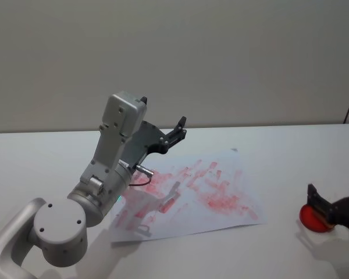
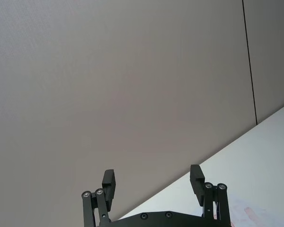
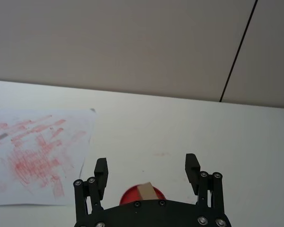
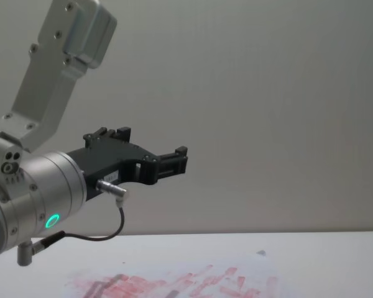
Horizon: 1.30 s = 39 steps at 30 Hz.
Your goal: Use the one hand to pick up the stamp and affix it onto the A4 paper.
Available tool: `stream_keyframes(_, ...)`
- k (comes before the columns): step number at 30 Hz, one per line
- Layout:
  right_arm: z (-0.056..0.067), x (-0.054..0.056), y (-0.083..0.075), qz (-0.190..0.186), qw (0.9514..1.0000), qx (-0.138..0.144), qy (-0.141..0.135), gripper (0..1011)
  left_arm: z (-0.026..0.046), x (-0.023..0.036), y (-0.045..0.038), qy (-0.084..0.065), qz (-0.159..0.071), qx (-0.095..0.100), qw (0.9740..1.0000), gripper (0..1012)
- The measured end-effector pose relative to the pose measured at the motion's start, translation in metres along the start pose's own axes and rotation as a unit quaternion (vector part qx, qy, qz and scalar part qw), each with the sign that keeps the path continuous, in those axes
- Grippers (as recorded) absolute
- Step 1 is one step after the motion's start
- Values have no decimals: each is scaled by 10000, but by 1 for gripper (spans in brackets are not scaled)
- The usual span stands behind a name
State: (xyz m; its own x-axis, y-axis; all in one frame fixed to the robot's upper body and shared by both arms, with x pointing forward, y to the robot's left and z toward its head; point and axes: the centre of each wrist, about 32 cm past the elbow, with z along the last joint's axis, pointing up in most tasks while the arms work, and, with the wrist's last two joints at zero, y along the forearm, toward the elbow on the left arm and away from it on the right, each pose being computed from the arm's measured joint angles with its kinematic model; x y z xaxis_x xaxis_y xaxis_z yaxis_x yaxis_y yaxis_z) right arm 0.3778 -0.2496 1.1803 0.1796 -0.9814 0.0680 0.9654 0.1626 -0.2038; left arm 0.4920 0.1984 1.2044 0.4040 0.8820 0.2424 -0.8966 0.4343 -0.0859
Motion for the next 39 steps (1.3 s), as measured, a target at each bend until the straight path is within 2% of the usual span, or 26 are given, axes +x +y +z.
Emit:
stream_keyframes(8, -40, 30, -54, -84, 9994, -340, -61, 1001, 0, 0, 0, 0, 0, 0, 10000, 1001)
stream_keyframes(16, -87, 53, -39, -73, 9980, -620, -87, 1001, 0, 0, 0, 0, 0, 0, 10000, 1001)
stream_keyframes(27, -139, 89, 89, 76, 9958, -909, -127, 1001, 0, 0, 0, 0, 0, 0, 10000, 1001)
stream_keyframes(39, -165, 116, 231, 208, 9939, -1071, -177, 1001, 0, 0, 0, 0, 0, 0, 10000, 1001)
